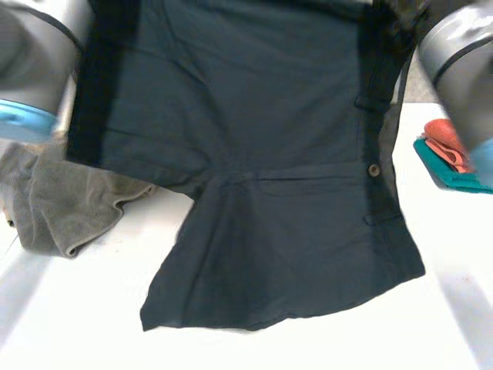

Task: Fold the laundry.

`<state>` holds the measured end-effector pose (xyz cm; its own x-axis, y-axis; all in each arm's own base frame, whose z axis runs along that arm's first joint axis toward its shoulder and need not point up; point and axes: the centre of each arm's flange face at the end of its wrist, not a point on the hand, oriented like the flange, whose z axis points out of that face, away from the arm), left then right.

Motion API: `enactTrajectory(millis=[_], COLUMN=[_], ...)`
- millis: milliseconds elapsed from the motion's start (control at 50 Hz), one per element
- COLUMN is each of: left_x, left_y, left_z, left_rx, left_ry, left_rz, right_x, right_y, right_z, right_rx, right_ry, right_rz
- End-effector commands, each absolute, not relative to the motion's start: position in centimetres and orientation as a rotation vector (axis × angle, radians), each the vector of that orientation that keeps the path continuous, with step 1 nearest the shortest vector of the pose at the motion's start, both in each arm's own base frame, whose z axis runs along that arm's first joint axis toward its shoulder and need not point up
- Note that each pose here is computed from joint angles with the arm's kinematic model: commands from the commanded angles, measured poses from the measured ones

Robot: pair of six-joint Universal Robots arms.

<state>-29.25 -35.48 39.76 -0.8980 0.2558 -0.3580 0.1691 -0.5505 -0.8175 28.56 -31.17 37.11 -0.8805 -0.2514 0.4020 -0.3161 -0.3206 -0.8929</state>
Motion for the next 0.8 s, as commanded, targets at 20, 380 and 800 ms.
enactTrajectory(millis=[20, 380, 800], left_x=[-33.3, -35.3, -27.2], left_y=[-40.9, -40.5, -18.9], left_z=[33.7, 27.5, 19.7], left_rx=[-0.760, -0.669, -0.927], left_ry=[-1.336, -1.510, -2.322], left_rz=[2.617, 2.494, 1.656], right_x=[30.4, 30.6, 23.1], right_y=[-37.7, -36.7, -27.9], right_z=[30.5, 28.1, 16.1], right_rx=[0.589, 0.799, 1.364], right_ry=[-1.770, -1.793, -2.227], right_rz=[2.397, 2.312, 1.653])
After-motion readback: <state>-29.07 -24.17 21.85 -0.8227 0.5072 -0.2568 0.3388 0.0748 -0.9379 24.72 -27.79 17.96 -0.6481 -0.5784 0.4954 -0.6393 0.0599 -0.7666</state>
